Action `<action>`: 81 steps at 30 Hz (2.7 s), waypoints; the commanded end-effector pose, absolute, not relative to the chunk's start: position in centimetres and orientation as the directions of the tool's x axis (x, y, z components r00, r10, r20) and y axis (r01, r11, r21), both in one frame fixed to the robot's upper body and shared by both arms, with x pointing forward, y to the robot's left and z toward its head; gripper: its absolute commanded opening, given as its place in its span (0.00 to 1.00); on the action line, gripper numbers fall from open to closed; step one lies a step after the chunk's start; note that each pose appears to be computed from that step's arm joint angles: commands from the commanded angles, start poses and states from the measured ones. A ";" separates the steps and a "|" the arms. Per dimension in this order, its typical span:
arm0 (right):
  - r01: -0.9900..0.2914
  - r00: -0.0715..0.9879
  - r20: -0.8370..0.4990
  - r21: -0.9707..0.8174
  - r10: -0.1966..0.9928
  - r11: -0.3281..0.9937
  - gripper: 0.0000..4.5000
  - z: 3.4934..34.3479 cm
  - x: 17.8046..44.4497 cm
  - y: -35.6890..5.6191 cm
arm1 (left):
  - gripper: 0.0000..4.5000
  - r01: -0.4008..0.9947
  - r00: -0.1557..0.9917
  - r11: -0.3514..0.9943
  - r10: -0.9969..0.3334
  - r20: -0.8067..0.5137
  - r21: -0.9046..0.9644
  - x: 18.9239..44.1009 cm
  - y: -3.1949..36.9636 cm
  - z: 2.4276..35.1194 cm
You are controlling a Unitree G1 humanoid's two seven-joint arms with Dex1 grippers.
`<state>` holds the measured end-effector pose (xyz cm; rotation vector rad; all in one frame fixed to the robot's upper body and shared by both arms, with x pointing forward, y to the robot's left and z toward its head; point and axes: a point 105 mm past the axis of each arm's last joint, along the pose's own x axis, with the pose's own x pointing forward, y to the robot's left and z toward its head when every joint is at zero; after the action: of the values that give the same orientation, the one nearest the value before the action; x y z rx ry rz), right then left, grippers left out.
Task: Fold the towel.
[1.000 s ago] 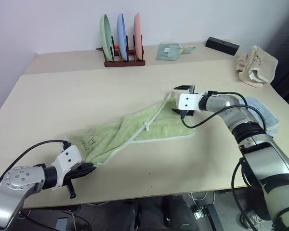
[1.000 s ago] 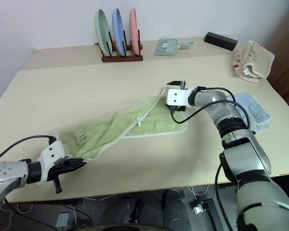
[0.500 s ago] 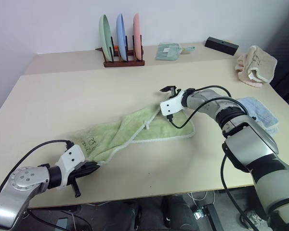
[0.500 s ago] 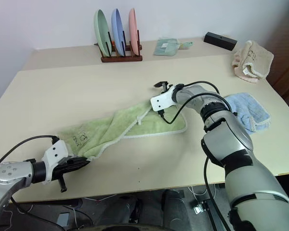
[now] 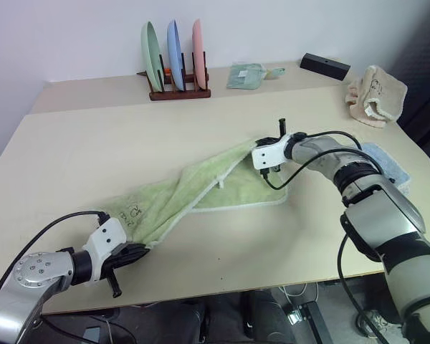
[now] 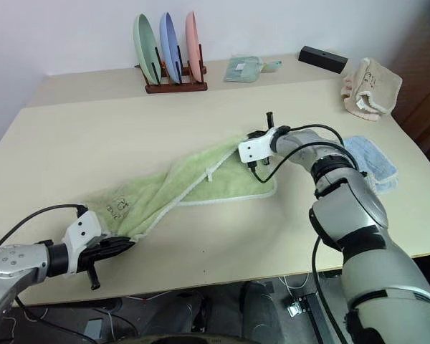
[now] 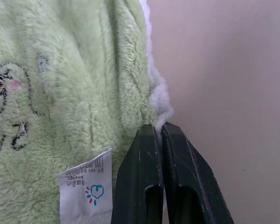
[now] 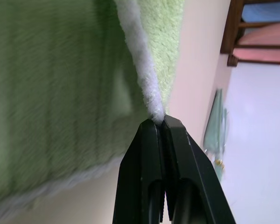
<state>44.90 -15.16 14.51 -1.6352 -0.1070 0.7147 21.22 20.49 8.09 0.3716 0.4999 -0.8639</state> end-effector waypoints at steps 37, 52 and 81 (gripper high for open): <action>-0.765 0.492 -0.577 -0.644 0.652 0.008 0.01 18.3 31.7 -19.7 | 0.00 0.568 0.815 0.775 -0.480 -0.326 0.279 24.7 26.7 15.3; -0.743 0.547 -0.534 -0.665 0.645 0.079 0.01 20.5 32.7 -19.7 | 0.00 0.507 0.839 0.819 -0.398 -0.370 0.269 25.0 28.7 14.7; -0.579 0.730 -0.418 -0.798 0.541 0.165 0.71 18.8 42.6 -19.5 | 0.97 0.207 0.969 0.916 -0.144 -0.200 0.345 34.1 32.2 13.8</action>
<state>42.27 -18.72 16.09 -1.1411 0.1190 0.8767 34.14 31.25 12.26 0.3705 0.2284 -0.2362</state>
